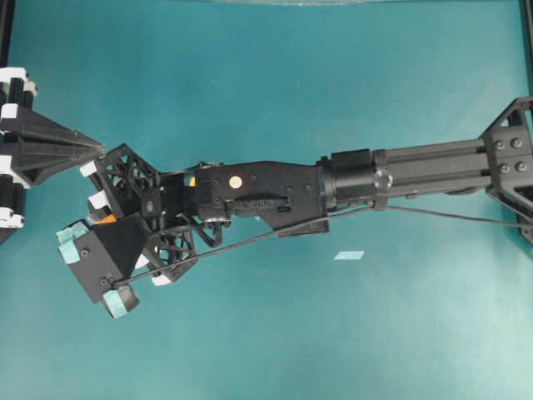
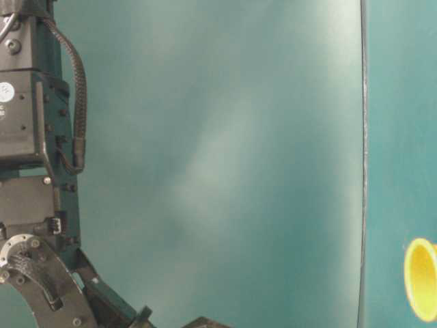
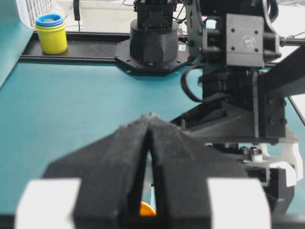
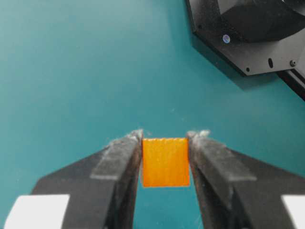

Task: Lift the orange block with right arm.
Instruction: 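Hold the orange cube lifted in the right gripper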

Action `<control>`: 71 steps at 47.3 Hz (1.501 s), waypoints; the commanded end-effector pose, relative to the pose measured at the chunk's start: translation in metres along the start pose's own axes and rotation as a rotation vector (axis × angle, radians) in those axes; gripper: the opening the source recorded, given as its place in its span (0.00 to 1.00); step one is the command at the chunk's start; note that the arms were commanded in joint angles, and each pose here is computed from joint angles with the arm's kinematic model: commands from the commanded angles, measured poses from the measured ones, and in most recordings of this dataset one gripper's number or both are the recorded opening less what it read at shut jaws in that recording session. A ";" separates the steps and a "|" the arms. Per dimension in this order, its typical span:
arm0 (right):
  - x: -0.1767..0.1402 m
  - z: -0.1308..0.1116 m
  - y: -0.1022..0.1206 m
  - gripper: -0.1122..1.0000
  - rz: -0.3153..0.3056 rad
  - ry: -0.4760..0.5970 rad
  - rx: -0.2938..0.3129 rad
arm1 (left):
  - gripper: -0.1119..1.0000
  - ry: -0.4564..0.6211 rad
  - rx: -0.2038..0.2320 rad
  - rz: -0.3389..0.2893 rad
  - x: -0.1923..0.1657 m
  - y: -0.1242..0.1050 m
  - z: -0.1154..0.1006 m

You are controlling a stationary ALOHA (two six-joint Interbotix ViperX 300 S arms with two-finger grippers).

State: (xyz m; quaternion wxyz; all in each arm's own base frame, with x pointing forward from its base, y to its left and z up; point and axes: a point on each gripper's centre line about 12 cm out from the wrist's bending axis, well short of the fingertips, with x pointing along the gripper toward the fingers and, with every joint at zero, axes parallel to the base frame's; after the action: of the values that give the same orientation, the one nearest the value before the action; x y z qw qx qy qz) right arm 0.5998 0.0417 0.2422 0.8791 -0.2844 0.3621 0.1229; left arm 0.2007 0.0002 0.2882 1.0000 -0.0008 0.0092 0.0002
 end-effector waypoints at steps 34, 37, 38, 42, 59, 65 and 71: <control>-0.042 0.026 -0.022 0.46 -0.060 -0.087 0.010 | 0.10 -0.025 0.003 -0.001 0.002 0.000 0.010; -0.042 0.026 -0.022 0.46 -0.060 -0.087 0.010 | 0.10 -0.025 0.003 -0.002 0.002 0.000 0.010; -0.043 0.027 -0.022 0.46 -0.061 -0.088 0.012 | 0.10 -0.025 0.002 0.000 0.002 0.000 0.010; -0.043 0.027 -0.022 0.46 -0.061 -0.089 0.015 | 0.10 -0.025 0.003 -0.001 0.002 0.000 0.010; -0.043 0.025 -0.018 0.46 -0.030 -0.067 0.040 | 0.10 -0.025 0.002 -0.002 0.002 0.000 0.010; -0.043 0.025 -0.016 0.46 -0.015 -0.072 0.055 | 0.10 -0.025 0.002 0.000 0.002 0.000 0.010; -0.043 0.026 -0.015 0.46 -0.004 -0.078 0.074 | 0.10 -0.025 0.002 -0.002 0.002 0.000 0.010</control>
State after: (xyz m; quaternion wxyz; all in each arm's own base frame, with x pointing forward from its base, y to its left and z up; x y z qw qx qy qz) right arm 0.5966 0.0455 0.2403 0.8785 -0.2642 0.3749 0.1335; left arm 0.2007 0.0002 0.2882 1.0000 -0.0008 0.0092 0.0002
